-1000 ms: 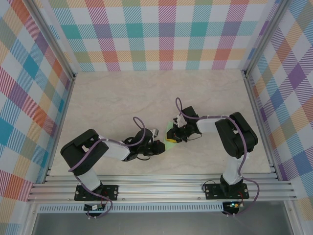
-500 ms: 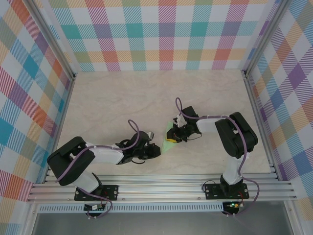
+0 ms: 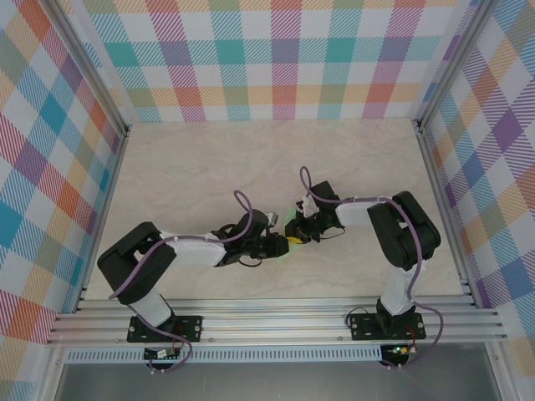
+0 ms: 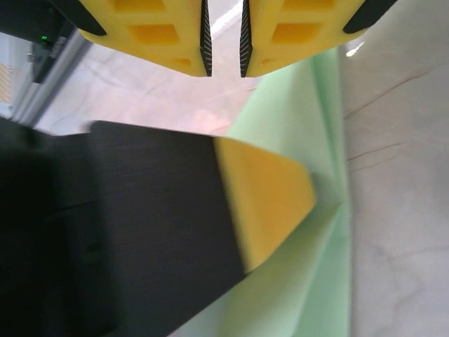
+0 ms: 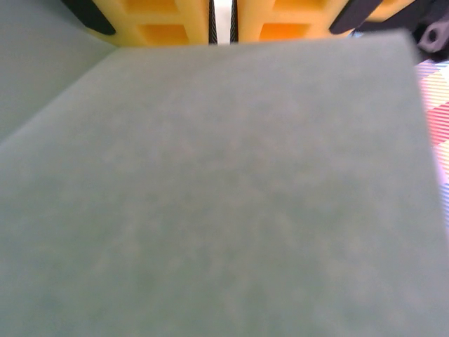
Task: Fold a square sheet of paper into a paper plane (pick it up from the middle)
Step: Fourth fold the wing at the center of the table.
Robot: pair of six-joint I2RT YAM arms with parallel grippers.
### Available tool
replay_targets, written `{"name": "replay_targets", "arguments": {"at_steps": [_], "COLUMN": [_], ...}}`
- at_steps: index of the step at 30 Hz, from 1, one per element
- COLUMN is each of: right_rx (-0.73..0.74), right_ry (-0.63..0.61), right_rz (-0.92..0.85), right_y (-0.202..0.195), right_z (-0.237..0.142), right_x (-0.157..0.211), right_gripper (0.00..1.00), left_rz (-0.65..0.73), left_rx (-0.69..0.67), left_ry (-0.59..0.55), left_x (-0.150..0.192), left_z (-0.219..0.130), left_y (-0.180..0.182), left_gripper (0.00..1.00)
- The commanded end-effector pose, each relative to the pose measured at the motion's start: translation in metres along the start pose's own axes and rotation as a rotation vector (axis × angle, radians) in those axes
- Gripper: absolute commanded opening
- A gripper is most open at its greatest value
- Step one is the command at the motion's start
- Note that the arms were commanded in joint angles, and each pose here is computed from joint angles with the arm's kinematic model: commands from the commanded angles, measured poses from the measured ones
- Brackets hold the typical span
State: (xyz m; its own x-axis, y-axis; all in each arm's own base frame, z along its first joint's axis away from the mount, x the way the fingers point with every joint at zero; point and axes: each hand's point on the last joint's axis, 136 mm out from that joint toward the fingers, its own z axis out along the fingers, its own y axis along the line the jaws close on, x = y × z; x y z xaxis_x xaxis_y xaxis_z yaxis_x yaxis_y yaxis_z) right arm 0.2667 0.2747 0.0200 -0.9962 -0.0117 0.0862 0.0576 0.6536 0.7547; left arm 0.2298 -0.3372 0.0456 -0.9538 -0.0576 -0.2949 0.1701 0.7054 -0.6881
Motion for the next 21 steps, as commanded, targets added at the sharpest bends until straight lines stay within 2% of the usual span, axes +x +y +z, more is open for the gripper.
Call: {"name": "replay_targets", "arguments": {"at_steps": [1,14,17,21], "right_rx": [0.093,0.101,0.102,0.102], "right_ry": [-0.014,-0.015,-0.014,-0.014], "right_rz": [0.041,0.045,0.046,0.048], "right_y": [-0.027,-0.029,-0.029,-0.030], "right_z": [0.005,0.006,0.006,0.006], "right_x": [-0.004,-0.004,-0.004,-0.003], "right_gripper": [0.16,0.16,0.16,0.16], "left_rz": [-0.007,-0.061,-0.063,-0.041], "left_rx": [-0.029,-0.241,-0.252,-0.201], "left_ry": [0.048,0.226,0.203,0.110], "left_x": [0.016,0.082,0.083,0.064], "left_z": [0.003,-0.017,-0.025,-0.038], "left_y": [0.011,0.075,0.078,0.059], "left_gripper": [0.21,0.20,0.20,0.20]}}
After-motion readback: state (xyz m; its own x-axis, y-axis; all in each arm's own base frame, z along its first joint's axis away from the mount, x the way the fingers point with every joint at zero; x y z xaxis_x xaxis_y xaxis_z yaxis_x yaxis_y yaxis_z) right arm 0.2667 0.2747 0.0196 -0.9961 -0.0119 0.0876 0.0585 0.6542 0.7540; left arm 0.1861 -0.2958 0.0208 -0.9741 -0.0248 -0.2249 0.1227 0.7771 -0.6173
